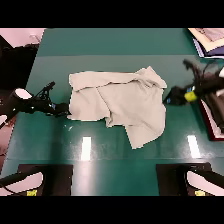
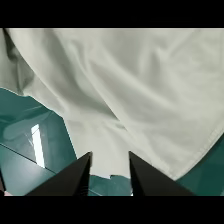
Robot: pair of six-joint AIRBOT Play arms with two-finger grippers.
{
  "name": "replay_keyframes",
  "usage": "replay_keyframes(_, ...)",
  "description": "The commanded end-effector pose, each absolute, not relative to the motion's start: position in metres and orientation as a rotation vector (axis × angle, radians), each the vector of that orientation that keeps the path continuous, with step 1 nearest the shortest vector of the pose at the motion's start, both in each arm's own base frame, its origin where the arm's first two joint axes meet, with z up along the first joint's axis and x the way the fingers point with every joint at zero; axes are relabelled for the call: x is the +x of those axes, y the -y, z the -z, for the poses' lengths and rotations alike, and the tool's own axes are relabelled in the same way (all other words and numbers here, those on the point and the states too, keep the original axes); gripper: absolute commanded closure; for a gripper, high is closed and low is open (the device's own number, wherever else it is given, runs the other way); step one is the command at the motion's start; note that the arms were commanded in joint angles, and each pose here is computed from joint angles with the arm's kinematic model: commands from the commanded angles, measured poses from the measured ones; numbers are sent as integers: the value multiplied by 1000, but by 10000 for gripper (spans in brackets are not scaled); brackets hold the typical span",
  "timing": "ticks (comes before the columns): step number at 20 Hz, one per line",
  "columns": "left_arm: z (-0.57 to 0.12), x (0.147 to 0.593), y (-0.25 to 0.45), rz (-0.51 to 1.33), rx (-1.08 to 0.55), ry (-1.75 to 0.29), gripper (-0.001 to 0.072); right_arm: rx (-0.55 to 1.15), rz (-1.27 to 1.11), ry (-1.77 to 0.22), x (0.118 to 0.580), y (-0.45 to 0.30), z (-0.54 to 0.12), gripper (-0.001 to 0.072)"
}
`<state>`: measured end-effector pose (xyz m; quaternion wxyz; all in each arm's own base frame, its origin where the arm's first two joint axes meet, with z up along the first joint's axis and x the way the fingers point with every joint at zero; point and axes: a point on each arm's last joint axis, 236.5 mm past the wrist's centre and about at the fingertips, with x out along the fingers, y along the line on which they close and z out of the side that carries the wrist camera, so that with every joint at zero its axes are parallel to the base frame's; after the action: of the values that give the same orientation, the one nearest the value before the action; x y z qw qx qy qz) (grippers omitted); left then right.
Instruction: Fold the shirts.
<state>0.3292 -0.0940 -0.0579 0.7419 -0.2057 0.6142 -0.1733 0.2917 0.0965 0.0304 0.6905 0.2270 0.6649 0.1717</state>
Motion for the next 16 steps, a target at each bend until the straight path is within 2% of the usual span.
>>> replay_keyframes(1, 39, 333, 92, 384, -425, -1287, 684, 624, -272, -1564, 232, -96, 31, 194)
replay_keyframes(3, 37, 333, 93, 386, -424, -1283, 683, 674, -198, -1565, 211, -97, 56, 204)
replay_keyframes(4, 37, 331, 93, 388, -424, -1287, 683, 696, -164, -1552, 205, -96, 64, 229)
replay_keyframes(5, 37, 331, 93, 388, -426, -1290, 683, 712, -139, -1537, 200, -95, 69, 285)
replay_keyframes(6, 37, 331, 93, 388, -426, -1290, 683, 725, -121, -1520, 197, -95, 72, 285)
replay_keyframes(10, 37, 331, 93, 387, -426, -1288, 683, 827, -118, -1438, 205, -106, 79, 286)
replay_keyframes(12, 37, 331, 93, 389, -426, -1289, 683, 849, -131, -1438, 210, -110, 82, 346)
replay_keyframes(13, 37, 331, 93, 388, -425, -1289, 683, 855, -131, -1448, 211, -111, 86, 347)
replay_keyframes(14, 37, 331, 93, 389, -426, -1289, 682, 857, -127, -1471, 209, -111, 91, 394)
replay_keyframes(15, 37, 331, 93, 389, -425, -1289, 682, 842, -141, -1489, 208, -111, 95, 496)
replay_keyframes(16, 37, 331, 93, 391, -424, -1291, 682, 817, -172, -1504, 207, -112, 96, 643)
